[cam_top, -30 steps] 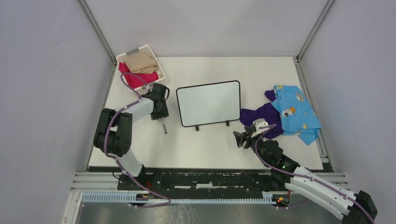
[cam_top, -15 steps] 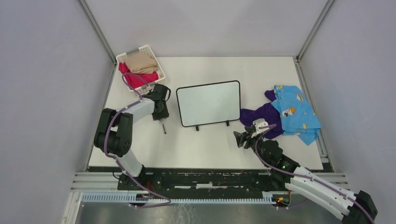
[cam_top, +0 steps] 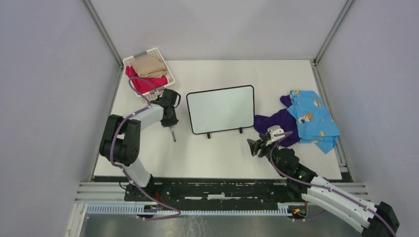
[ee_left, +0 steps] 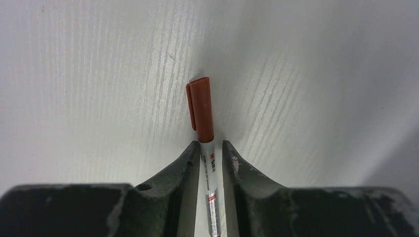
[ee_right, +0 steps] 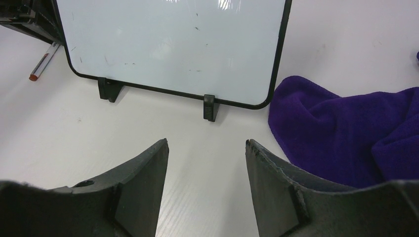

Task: Write a sentence on the whiteboard
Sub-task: Open the whiteboard marker at the center of the board.

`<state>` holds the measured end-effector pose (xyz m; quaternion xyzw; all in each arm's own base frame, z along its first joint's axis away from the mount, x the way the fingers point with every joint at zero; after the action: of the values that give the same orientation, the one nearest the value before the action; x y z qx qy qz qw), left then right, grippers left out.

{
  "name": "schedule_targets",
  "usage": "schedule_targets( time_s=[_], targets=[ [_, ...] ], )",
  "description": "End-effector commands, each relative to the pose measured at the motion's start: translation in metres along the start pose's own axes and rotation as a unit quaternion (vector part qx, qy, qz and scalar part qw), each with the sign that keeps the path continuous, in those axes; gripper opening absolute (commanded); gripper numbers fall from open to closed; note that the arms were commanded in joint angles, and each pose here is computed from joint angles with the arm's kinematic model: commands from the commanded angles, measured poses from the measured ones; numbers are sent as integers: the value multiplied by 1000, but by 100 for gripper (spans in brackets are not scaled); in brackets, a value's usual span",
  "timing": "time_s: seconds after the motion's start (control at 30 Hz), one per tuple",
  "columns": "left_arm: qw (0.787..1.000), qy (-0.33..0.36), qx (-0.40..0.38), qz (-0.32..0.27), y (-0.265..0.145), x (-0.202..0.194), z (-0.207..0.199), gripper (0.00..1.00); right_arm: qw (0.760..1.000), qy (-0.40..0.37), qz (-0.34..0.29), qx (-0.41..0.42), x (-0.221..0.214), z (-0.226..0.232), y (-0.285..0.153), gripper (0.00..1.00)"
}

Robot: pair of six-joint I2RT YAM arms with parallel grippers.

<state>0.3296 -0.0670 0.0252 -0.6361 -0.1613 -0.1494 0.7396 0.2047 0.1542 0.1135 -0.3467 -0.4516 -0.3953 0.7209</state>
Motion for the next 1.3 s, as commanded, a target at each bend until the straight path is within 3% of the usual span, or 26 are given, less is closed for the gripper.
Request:
schedule_targets(
  time_s=[0.0,0.37,0.5,0.77,1.03,1.13,1.27],
  targets=[
    [1000,-15,10,2,4,-5,2,29,1000,7,-30,5,23,8,0,65],
    [1000,-25,12,-8,1,-5,3,2,999,14,-35,-9,30,5,-1,65],
    [998,-41,22,-37,-15,6,10,2,998,33,-41,-16,36,6,-1,65],
    [984,-92,10,-153,-93,48,29,2,997,58,-43,12,51,24,-1,73],
    [959,-87,-87,-254,-191,80,23,2,992,20,-60,108,83,61,-10,73],
    [940,-76,-142,-302,-231,84,17,2,987,2,-62,149,95,77,-15,73],
    [896,-48,-244,-367,-280,86,-3,2,973,-6,-58,225,107,108,-22,73]
  ],
)
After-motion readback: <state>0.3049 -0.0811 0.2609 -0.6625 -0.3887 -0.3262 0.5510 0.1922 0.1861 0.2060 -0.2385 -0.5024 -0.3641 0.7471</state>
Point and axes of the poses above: each gripper's point midway between its finger pads, its own y axis out along the fingers, its own z axis along the line the jaws close on, x = y × z, the point moved 1 cm from there along -y, back along the fingers, and after that the axes turned 14 degrees about y, right-handed, at the moved point
